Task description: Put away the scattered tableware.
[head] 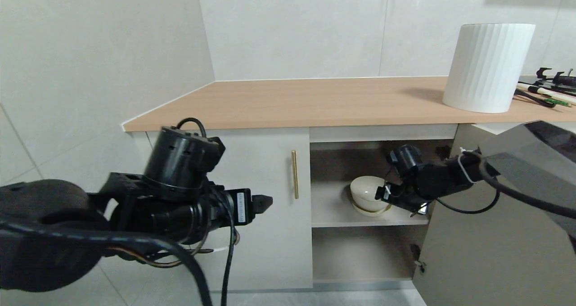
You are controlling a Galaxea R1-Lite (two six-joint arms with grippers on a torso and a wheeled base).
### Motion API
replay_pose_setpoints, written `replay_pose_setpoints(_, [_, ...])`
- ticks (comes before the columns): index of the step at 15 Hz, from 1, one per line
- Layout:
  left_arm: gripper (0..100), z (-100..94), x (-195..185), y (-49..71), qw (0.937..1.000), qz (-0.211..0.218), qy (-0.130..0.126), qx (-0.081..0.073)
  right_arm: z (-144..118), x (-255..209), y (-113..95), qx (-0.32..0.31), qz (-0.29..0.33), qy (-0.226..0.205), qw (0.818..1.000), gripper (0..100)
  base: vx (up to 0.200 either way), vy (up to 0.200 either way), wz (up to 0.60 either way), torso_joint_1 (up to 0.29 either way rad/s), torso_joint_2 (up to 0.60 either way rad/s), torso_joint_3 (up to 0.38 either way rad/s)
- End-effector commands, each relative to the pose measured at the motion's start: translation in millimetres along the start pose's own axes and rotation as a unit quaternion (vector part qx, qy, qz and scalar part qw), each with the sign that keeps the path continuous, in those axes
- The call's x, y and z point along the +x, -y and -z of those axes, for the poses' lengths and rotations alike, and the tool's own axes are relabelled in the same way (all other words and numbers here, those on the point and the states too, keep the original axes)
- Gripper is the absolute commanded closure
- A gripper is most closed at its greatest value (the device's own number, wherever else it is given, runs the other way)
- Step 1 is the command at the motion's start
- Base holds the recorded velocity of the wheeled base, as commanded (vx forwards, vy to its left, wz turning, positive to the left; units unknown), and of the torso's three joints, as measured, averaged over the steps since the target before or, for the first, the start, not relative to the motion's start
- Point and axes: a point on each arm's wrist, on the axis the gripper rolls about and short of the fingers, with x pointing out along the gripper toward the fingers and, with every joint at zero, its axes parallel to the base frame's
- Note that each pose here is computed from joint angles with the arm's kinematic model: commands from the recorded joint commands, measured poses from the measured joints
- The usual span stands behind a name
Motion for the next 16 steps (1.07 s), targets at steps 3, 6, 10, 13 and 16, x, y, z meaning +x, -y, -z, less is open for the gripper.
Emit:
replay_pose_setpoints(3, [0, -5.2, -91, -26.4, 0.9975, 0.049, 0.047, -0.019, 16, -161, 8, -0.051, -0.104, 0.047, 0.992, 0, 0.000, 0.000, 0.00, 0.000, 0.00, 0.000])
replay_pose_setpoints(6, [0, 8.8, -107, -35.0, 0.9956, 0.085, 0.037, -0.016, 43, -204, 35, -0.082, -0.121, 0.049, 0.988, 0, 0.000, 0.000, 0.00, 0.000, 0.00, 0.000])
replay_pose_setpoints(10, [0, 12.1, -108, -44.2, 0.9964, 0.071, 0.041, -0.022, 64, -235, 66, -0.092, -0.131, 0.061, 0.985, 0, 0.000, 0.000, 0.00, 0.000, 0.00, 0.000])
replay_pose_setpoints(13, [0, 9.3, -102, -41.9, 0.9971, 0.066, 0.036, -0.009, 72, -237, 67, -0.117, -0.136, 0.056, 0.982, 0, 0.000, 0.000, 0.00, 0.000, 0.00, 0.000])
replay_pose_setpoints(16, [0, 12.3, -90, -40.7, 0.9984, 0.054, 0.016, -0.005, 79, -231, 68, -0.126, -0.129, 0.042, 0.983, 0, -0.200, 0.000, 0.00, 0.007, 0.00, 0.006])
